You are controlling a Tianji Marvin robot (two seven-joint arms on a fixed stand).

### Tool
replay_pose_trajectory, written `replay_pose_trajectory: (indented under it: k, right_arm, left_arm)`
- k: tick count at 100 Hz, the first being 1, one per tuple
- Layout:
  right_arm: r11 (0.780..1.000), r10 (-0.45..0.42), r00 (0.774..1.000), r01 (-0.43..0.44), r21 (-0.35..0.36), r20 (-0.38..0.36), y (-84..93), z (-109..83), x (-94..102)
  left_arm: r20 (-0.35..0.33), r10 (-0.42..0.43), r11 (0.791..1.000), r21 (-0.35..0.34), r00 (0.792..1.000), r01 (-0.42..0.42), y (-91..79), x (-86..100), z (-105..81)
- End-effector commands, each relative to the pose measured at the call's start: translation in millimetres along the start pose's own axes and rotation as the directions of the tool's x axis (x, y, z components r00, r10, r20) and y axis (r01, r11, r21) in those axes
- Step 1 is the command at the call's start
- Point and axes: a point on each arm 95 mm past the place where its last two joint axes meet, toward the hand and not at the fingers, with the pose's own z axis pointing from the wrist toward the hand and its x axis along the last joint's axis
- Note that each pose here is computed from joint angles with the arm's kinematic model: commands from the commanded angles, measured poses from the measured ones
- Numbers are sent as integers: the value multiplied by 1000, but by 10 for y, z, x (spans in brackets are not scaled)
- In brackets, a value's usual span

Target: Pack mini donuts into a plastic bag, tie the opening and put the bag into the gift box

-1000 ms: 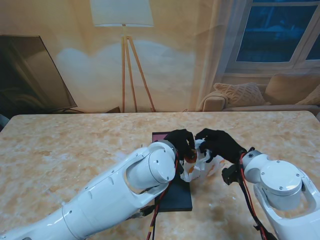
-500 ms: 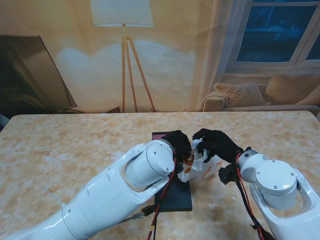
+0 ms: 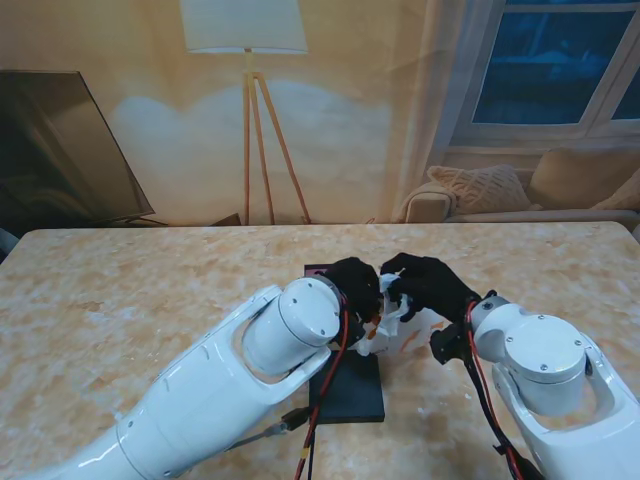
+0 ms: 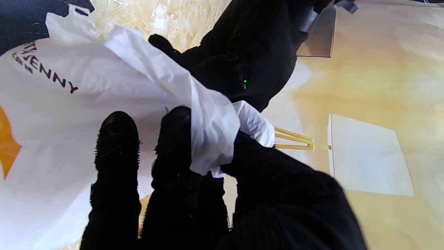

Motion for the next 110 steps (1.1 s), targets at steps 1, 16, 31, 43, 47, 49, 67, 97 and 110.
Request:
replay_pose_trajectory:
  k: [1, 16, 31, 43, 47, 49, 67, 97, 110]
  right_arm:
    - [1000, 19, 1000, -19, 24, 2, -65, -2, 0]
    - [999, 34, 999, -34, 28, 3, -70, -3, 10]
    - [999, 45, 999, -45, 31, 4, -75, -2, 17]
    - [999, 42, 999, -42, 30, 1, -68, 0, 22]
    - [999, 40, 999, -40, 30, 0, -64, -2, 23]
    - [999, 39, 999, -39, 30, -1, -62, -3, 24]
    - [999, 27, 999, -27, 21, -16, -38, -28, 30]
    - [1000, -2, 1000, 2, -4, -26, 12, -51, 33]
    - [1000, 2, 1000, -2, -18, -21, 43, -53, 27]
  left_arm:
    - [-11, -44, 998, -42, 999, 44, 74, 30, -28]
    - [0, -153, 984, -88, 988, 153, 99, -1, -27]
    - [38, -252, 957, -136, 967, 255, 63, -30, -62]
    - [39, -275, 948, -156, 961, 278, 33, -59, -78]
    - [35, -280, 946, -159, 959, 282, 29, -66, -82]
    - [32, -282, 946, -159, 959, 283, 28, -68, -83]
    - [22, -286, 943, -171, 958, 286, 9, -86, -107]
    - [2, -306, 936, -180, 952, 301, -65, -133, -139]
    - [4, -348, 918, -201, 938, 342, -76, -145, -171]
